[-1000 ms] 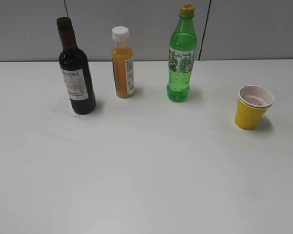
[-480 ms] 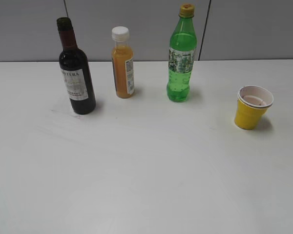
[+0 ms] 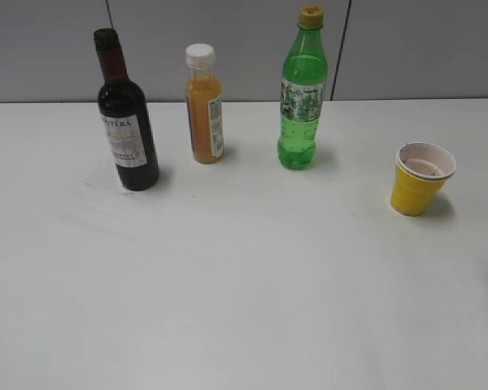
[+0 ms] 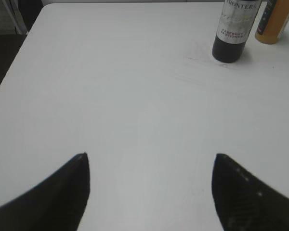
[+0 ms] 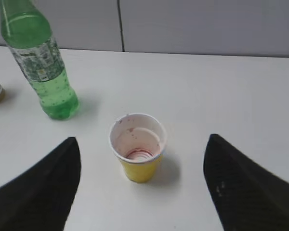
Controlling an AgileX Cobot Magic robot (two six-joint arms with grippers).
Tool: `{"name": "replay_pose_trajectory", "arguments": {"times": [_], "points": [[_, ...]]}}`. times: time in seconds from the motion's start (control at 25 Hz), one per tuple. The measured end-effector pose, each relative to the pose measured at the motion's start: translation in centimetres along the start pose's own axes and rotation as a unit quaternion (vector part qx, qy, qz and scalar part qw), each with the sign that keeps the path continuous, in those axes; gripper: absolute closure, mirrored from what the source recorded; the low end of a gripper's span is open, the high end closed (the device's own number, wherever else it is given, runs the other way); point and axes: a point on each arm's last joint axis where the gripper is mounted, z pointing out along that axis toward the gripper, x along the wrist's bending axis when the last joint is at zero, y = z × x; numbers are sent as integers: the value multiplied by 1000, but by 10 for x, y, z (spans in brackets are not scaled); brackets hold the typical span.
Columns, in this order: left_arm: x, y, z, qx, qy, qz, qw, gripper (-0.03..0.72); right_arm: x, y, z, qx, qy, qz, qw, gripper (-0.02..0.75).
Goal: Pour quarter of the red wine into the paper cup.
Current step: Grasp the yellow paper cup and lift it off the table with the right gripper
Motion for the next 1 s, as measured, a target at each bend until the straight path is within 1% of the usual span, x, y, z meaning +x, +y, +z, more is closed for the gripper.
{"name": "replay_pose_trajectory", "arguments": {"times": [0.16, 0.24, 0.36, 0.48, 0.56, 0.72, 0.88, 1.0], "points": [[0, 0, 0, 0, 0, 0, 1000, 105, 22, -14, 32, -18, 30, -18, 999, 136], [0, 0, 0, 0, 0, 0, 1000, 105, 28, -27, 44, -1, 35, -18, 999, 139], [0, 0, 0, 0, 0, 0, 1000, 105, 25, -51, 55, 8, 15, -2, 1000, 142], [0, 0, 0, 1, 0, 0, 1000, 105, 18, -78, 54, -1, -11, 10, 1000, 142], [0, 0, 0, 1, 0, 0, 1000, 105, 15, -92, 50, -8, -18, 6, 1000, 142], [0, 0, 0, 1, 0, 0, 1000, 105, 13, -104, 50, -26, -21, -13, 999, 139], [0, 0, 0, 1, 0, 0, 1000, 105, 13, -110, 56, -54, -20, -15, 998, 76], [0, 0, 0, 1, 0, 0, 1000, 105, 16, -116, 64, -68, -7, -21, 997, 54]]}}
